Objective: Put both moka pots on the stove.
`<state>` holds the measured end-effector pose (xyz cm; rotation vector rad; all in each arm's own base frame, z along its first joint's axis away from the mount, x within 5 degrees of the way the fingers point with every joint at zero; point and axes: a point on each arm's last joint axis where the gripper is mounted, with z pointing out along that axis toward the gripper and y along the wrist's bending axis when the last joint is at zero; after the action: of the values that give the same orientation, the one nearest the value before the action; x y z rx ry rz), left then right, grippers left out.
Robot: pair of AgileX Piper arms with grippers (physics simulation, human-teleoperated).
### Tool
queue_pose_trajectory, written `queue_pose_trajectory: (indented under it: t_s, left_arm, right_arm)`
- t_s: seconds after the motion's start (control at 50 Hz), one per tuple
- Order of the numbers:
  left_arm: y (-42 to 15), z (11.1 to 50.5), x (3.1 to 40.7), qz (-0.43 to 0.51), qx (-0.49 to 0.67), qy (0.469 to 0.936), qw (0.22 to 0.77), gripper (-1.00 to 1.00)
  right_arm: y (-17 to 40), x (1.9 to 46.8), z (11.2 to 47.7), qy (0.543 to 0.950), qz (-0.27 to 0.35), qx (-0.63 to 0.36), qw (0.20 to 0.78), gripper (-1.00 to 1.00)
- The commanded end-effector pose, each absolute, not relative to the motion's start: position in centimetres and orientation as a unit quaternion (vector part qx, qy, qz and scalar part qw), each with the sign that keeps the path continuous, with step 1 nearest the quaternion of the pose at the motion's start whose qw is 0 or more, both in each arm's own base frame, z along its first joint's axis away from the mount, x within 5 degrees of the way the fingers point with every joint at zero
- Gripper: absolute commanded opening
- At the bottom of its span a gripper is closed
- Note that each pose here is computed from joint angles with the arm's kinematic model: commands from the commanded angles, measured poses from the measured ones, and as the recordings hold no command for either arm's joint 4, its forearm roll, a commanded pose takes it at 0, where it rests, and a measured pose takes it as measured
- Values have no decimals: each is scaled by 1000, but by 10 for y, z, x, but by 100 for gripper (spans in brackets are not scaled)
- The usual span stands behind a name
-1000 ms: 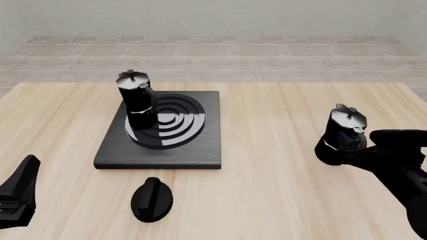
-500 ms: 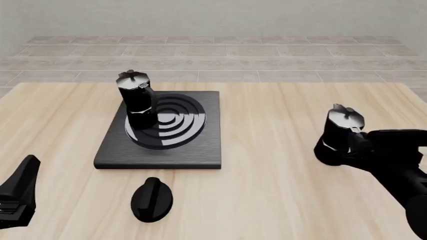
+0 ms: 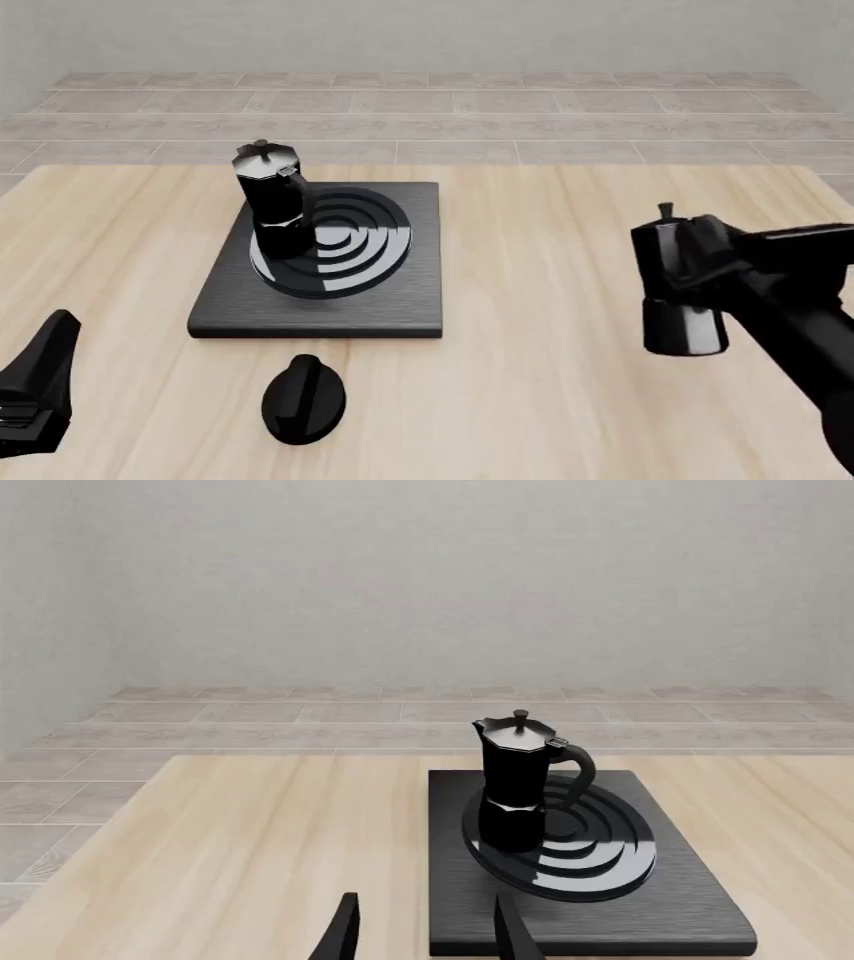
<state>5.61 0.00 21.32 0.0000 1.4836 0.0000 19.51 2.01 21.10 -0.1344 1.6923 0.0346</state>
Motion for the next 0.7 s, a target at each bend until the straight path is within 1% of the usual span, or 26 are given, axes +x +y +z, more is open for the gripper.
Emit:
queue_pose_trajectory:
  t_s: [0.02,0.08,0.28,0.4,0.52,0.7]
  left_arm:
    - [0,213,56,0,0,676,737,100]
    - [0,213,56,0,0,676,737,100]
    - [0,213,56,0,0,676,737,100]
    - [0,213,56,0,0,676,737,100]
    - [0,213,56,0,0,676,737,100]
    - [0,213,56,0,0,676,737,100]
  right_arm:
    - [35,195,248,691,40,-84,717,-100]
    - [41,194,253,679,48,-99,726,-100]
    - [73,198,263,645,110,-134,744,-100]
    - [91,209,256,624,132,-151,755,-100]
    - [110,209,254,599,158,-173,766,-100]
    - [128,218,251,576,188,-174,776,-100]
